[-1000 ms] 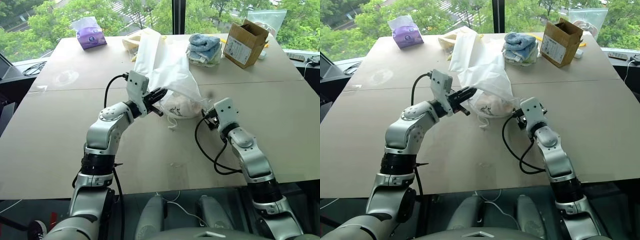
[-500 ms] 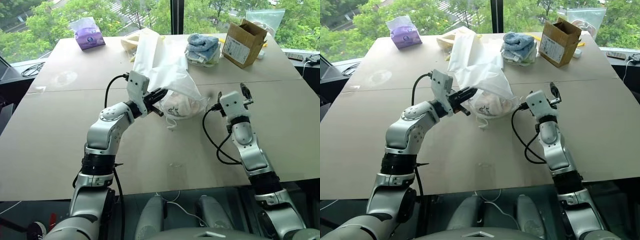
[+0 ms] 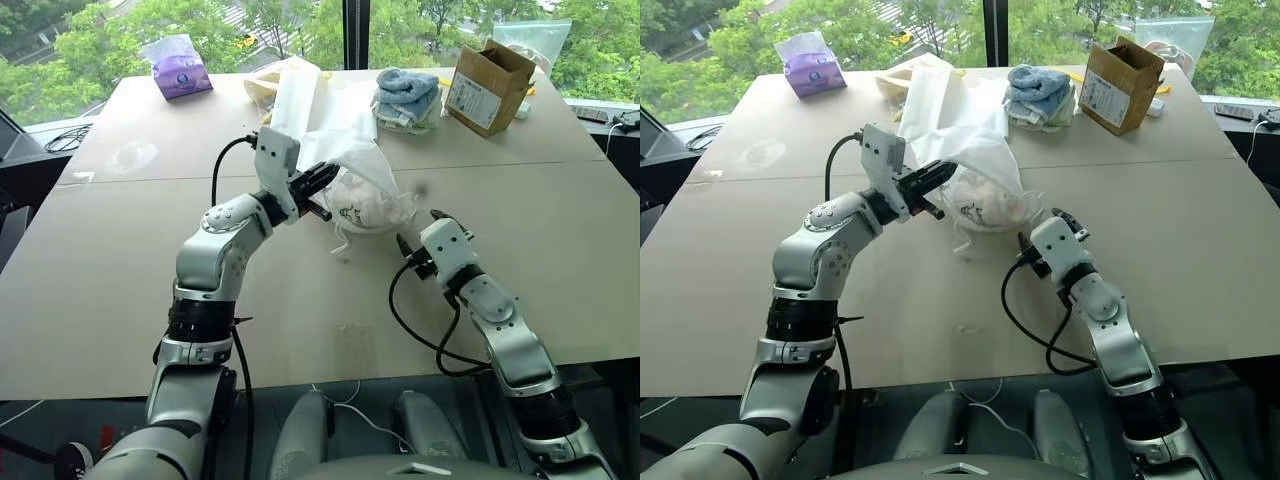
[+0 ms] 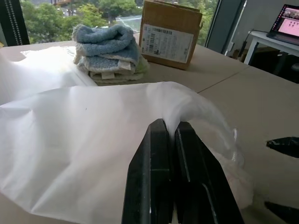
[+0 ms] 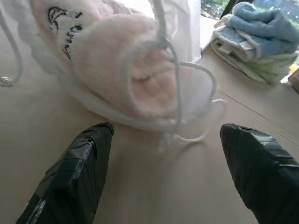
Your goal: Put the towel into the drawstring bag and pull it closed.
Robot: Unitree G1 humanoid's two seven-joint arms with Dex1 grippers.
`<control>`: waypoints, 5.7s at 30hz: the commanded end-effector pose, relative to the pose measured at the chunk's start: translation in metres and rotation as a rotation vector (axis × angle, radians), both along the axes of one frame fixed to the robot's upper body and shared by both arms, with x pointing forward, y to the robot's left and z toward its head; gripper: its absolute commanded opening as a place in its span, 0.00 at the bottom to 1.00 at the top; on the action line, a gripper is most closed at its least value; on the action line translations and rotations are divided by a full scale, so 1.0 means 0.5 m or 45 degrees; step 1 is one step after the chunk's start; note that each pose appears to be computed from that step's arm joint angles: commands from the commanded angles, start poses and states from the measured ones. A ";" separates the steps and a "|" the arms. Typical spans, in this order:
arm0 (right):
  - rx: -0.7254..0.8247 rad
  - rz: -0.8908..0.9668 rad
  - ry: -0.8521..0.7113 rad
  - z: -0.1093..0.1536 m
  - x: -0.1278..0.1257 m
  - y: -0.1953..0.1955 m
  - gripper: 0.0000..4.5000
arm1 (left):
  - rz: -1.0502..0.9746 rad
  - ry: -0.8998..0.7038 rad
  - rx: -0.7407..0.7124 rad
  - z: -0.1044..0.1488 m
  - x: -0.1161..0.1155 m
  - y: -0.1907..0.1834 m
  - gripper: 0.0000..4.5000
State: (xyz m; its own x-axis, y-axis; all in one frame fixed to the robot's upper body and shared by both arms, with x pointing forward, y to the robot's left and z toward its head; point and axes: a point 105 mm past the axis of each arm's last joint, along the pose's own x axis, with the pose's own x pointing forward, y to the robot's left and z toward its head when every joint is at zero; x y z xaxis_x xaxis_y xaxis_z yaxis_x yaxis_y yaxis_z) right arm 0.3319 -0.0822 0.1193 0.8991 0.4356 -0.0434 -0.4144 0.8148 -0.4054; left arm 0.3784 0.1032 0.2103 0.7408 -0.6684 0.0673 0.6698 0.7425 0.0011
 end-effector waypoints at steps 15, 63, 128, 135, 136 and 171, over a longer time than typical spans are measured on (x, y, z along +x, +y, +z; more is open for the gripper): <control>0.139 -0.517 -0.243 0.019 0.117 -0.075 0.87 | -0.006 -0.079 -0.008 0.041 -0.017 0.006 0.00; -0.121 -0.237 -0.343 0.103 0.083 -0.080 0.73 | -0.021 -0.072 0.007 0.006 0.000 -0.015 0.00; 0.041 -0.446 -0.465 0.238 0.047 -0.145 0.00 | -0.287 -0.003 0.142 -0.110 -0.127 -0.048 0.57; 0.049 -0.427 -0.462 0.239 0.052 -0.133 0.00 | -0.218 0.174 0.059 -0.198 -0.117 -0.087 0.57; 0.049 -0.426 -0.462 0.239 0.052 -0.133 0.00 | -0.219 0.173 0.064 -0.203 -0.112 -0.092 0.57; 0.011 -0.442 -0.526 0.286 0.064 -0.161 0.00 | 0.426 -0.119 0.038 -0.111 0.005 0.070 0.01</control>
